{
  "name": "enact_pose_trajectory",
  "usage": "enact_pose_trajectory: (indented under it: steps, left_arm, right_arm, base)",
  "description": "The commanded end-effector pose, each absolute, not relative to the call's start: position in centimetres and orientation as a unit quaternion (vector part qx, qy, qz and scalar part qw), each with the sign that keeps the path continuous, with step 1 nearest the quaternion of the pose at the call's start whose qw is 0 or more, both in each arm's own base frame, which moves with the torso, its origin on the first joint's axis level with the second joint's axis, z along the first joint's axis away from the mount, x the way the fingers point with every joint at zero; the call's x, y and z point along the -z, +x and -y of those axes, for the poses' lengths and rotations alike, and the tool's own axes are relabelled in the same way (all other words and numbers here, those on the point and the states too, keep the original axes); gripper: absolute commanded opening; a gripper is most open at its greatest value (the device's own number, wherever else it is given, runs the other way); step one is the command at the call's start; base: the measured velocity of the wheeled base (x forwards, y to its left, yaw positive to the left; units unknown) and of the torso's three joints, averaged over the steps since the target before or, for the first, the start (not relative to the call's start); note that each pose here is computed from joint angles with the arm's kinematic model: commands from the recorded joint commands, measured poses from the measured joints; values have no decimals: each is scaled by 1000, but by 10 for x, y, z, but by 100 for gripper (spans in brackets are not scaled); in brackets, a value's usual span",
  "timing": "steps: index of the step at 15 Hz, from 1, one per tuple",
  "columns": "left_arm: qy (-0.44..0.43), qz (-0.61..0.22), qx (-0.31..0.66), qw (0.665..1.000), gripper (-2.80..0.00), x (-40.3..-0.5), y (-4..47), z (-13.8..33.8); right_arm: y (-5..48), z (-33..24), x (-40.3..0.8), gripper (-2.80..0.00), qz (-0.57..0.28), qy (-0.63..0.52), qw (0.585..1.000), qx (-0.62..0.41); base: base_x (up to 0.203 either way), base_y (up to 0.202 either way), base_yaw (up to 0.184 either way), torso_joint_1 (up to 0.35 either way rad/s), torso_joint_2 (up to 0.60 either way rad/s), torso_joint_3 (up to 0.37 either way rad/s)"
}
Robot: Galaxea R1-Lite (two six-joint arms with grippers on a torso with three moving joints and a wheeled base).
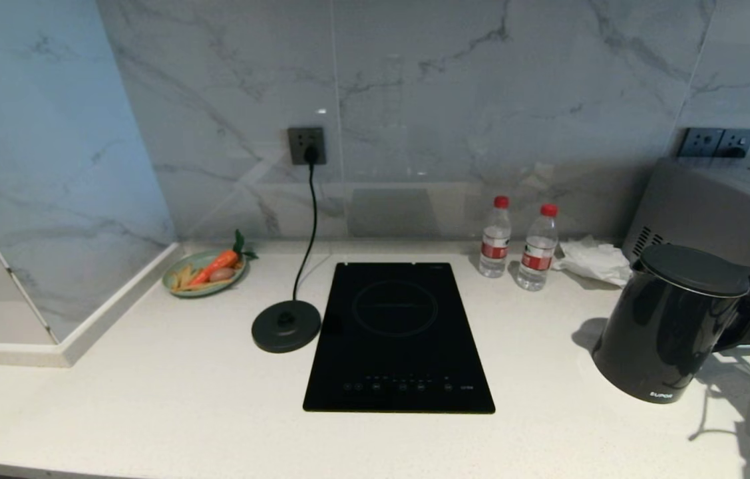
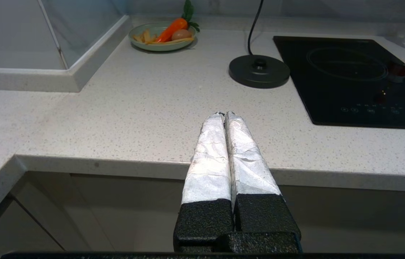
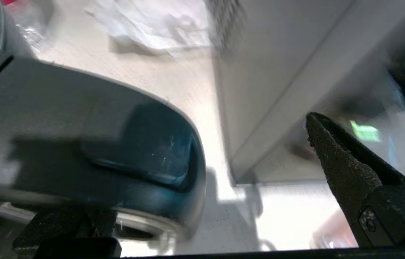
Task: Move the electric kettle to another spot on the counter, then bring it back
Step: Grab the kettle
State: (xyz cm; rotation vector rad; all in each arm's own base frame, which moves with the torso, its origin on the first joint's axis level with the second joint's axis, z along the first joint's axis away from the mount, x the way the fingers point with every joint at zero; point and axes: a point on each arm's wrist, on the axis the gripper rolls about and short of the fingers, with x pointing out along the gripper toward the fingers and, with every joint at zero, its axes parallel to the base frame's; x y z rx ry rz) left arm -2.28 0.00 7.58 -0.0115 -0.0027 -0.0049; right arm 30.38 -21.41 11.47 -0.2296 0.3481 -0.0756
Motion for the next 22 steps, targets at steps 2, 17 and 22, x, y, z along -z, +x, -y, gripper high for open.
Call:
enact_pose_trajectory:
  steps: [2,17,22]
  left_arm:
    - [-5,0,2,1000,-280,-75,-23,0]
    - [-5,0,2,1000,-280,-75,-23,0]
    - [-6,0,2,1000,-280,-75,-23,0]
  right_arm:
    - [301,205,-112,0,-172,-116,978,30]
    - [319,200,-118,0,-153,-132,979,31]
    - [322,194,-115,-280,-155,-132,979,22]
  base:
    - [0,0,0,0,0,0]
    - [0,0,0,0,0,0]
    - [0,0,0,0,0,0]
